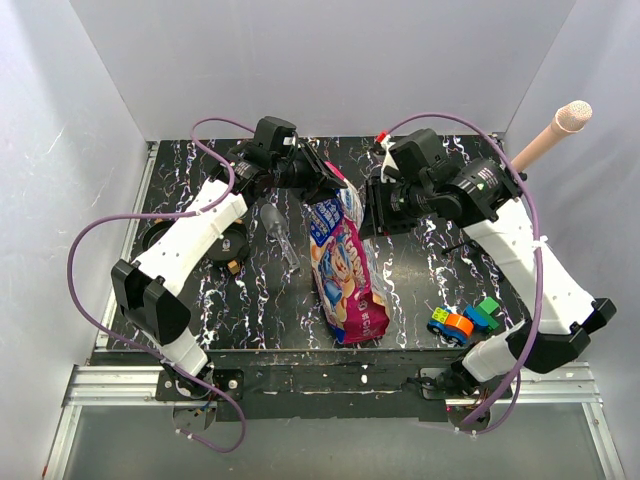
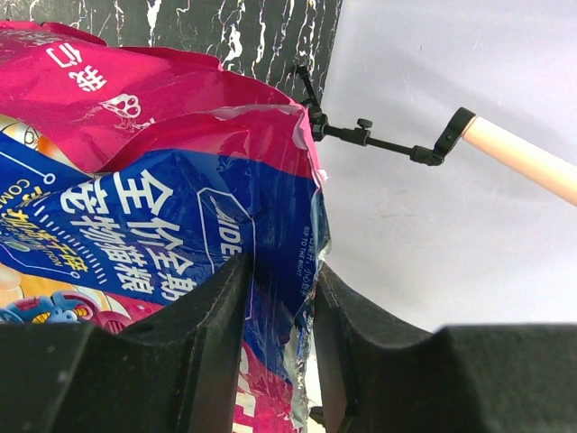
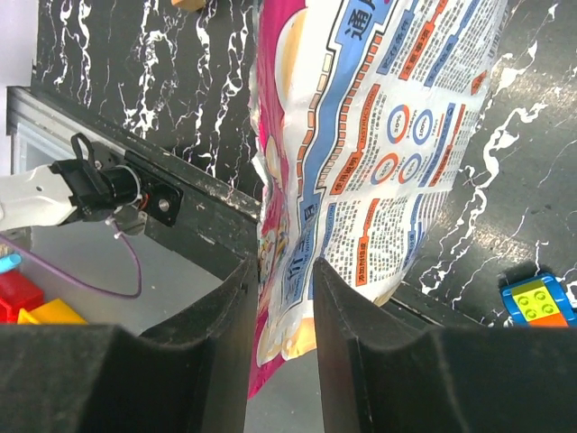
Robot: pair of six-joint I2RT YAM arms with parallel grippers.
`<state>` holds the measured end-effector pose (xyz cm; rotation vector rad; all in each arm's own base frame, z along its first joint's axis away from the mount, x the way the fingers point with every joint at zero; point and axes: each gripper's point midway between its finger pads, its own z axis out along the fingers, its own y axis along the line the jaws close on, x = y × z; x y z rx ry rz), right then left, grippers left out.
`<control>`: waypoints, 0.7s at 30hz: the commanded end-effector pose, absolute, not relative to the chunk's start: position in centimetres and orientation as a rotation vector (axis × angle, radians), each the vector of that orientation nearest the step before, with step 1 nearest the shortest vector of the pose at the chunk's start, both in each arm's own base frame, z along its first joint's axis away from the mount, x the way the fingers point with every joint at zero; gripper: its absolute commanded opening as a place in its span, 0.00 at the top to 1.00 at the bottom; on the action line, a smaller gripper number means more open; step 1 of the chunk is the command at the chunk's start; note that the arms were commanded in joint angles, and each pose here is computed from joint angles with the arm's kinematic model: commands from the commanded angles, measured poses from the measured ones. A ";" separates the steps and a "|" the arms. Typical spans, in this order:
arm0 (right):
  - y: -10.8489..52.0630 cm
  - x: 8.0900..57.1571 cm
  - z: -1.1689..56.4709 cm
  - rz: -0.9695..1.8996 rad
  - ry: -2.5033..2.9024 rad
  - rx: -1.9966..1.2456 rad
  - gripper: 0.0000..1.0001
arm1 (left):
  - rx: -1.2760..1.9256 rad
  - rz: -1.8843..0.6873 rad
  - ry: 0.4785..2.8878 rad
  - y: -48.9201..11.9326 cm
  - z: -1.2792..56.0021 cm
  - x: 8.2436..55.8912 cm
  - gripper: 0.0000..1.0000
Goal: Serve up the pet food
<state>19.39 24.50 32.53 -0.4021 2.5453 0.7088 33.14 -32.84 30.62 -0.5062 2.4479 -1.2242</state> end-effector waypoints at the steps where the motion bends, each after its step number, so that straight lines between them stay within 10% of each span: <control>1: 24.6 20.0 35.1 0.709 2.467 -0.404 0.63 | -0.439 -1.277 2.427 -32.7 32.9 31.4 0.69; 21: 27.8 24.0 35.4 0.679 2.407 -0.498 0.77 | -0.405 -1.277 2.437 -32.8 33.6 31.3 0.69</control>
